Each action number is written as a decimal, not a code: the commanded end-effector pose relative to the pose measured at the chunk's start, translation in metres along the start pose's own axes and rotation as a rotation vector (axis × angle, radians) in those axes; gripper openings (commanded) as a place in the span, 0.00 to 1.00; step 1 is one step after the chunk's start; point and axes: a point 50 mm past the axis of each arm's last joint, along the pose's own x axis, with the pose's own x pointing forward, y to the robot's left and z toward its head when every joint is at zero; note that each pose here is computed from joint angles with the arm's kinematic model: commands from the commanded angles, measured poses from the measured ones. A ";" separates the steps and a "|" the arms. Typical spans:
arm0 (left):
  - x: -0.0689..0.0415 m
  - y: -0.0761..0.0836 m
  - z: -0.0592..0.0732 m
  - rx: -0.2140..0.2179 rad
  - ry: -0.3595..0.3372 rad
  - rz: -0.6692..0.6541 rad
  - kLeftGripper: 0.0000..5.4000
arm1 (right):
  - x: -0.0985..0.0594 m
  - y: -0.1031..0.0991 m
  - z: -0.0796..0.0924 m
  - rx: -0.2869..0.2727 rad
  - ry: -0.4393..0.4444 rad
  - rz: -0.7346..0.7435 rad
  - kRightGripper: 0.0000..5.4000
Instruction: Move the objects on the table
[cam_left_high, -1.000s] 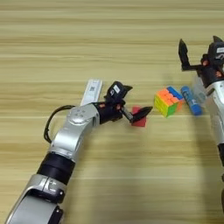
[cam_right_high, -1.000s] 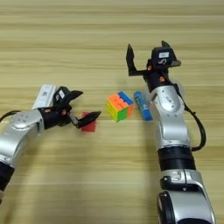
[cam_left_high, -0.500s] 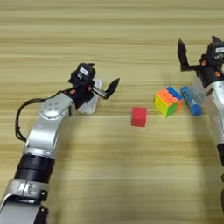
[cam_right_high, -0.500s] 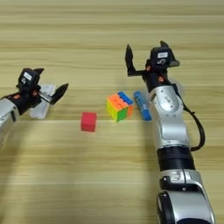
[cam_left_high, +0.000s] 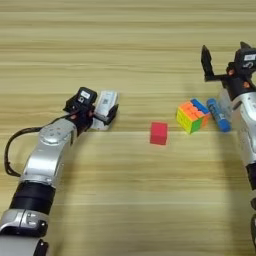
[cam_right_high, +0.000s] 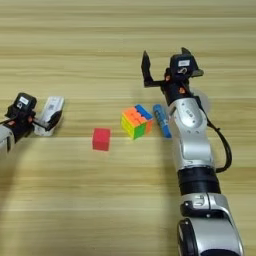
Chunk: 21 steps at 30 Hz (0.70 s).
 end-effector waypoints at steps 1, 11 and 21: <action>0.002 -0.006 -0.008 -0.046 0.056 -0.066 1.00 | 0.005 0.002 0.004 -0.008 -0.009 0.004 1.00; 0.007 -0.009 -0.016 -0.099 0.120 -0.105 1.00 | 0.005 0.002 0.004 -0.007 -0.010 0.004 1.00; 0.006 -0.005 -0.017 -0.131 0.130 -0.078 0.89 | 0.005 0.002 0.004 -0.006 -0.011 0.002 1.00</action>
